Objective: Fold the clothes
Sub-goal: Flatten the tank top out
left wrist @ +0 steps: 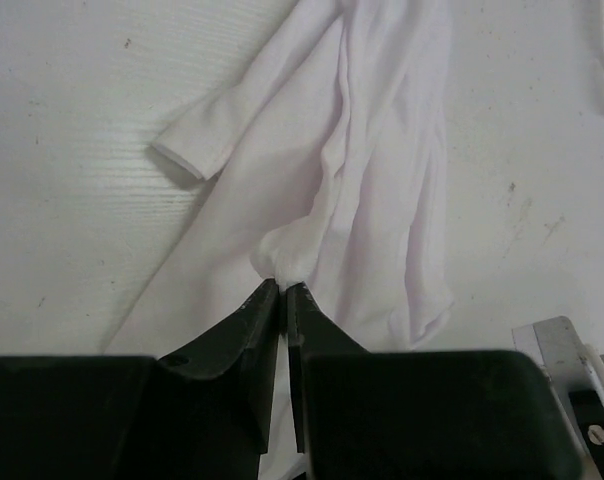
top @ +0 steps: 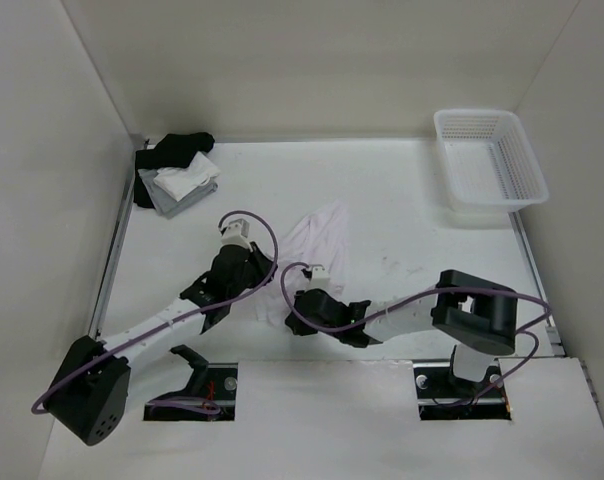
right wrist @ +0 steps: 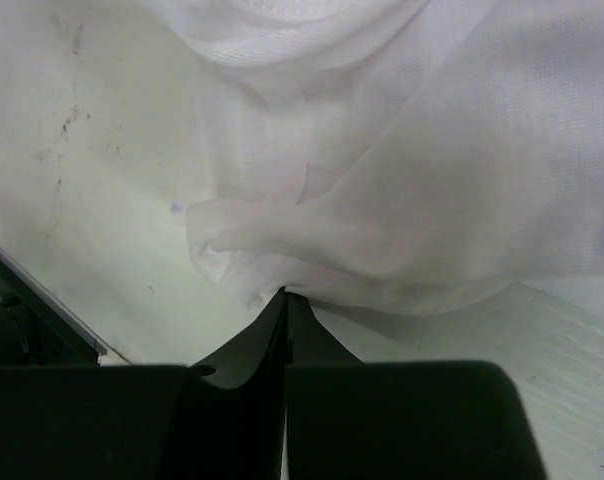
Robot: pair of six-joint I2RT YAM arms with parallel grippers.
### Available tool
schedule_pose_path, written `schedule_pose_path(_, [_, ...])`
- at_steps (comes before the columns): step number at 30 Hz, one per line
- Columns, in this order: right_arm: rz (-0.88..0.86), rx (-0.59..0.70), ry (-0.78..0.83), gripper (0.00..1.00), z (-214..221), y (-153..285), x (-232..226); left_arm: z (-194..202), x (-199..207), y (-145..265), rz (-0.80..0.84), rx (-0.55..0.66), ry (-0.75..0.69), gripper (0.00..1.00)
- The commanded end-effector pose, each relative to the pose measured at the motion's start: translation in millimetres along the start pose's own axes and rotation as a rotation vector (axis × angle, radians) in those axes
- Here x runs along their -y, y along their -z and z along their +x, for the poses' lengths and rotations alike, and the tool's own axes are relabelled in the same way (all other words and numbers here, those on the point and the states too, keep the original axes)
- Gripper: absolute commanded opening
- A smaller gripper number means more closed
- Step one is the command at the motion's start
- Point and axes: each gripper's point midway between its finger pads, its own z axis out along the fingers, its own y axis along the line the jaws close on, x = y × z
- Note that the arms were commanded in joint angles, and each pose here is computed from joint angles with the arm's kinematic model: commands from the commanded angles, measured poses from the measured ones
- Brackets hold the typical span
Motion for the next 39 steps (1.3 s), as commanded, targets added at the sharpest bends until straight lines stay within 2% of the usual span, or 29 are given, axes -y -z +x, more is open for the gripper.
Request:
schedule_pose_path(1, [-0.009,0.121,0.034,0.0,-37,32,-7,-34,29,12,0.111,0.104,0.054,0.06])
schedule_pose_path(3, [-0.03,0.175,0.042,0.0,-54,50,-11,-49,40,22,0.145,0.145,0.064,0.05])
schedule_pose_path(11, [-0.148,0.477,0.056,0.0,-153,198,-38,-127,88,98,0.277,0.371,0.109,0.04])
schedule_pose_path(14, [-0.251,0.597,0.06,0.0,-191,276,-57,-170,117,155,0.369,0.497,0.126,0.03])
schedule_pose_path(15, [-0.269,0.625,0.067,0.0,-200,291,-60,-174,121,162,0.384,0.51,0.126,0.03])
schedule_pose_path(17, [-0.351,0.687,0.072,0.0,-220,333,-73,-202,146,209,0.478,0.608,0.121,0.03])
schedule_pose_path(22, [-0.525,0.803,0.084,0.0,-262,424,-104,-252,171,284,0.578,0.792,0.116,0.03])
schedule_pose_path(26, [-0.598,0.859,0.116,0.0,-285,466,-126,-278,188,327,0.664,0.89,0.122,0.03])
schedule_pose_path(31, [-0.59,0.929,0.161,0.0,-306,484,-140,-305,197,359,0.699,1.004,0.124,0.04])
schedule_pose_path(34, [-0.499,0.937,0.186,0.01,-310,450,-139,-307,202,342,0.671,1.006,0.096,0.05])
schedule_pose_path(35, [-0.462,0.86,0.192,0.03,-294,400,-138,-295,200,303,0.602,0.952,0.073,0.05])
schedule_pose_path(36, [-0.443,0.808,0.202,0.04,-282,367,-136,-287,195,281,0.56,0.925,0.067,0.05])
schedule_pose_path(38, [-0.46,0.653,0.243,0.08,-244,292,-142,-275,188,259,0.525,0.894,0.07,0.05])
schedule_pose_path(39, [-0.469,0.6,0.258,0.09,-229,268,-144,-271,186,254,0.52,0.885,0.073,0.05])
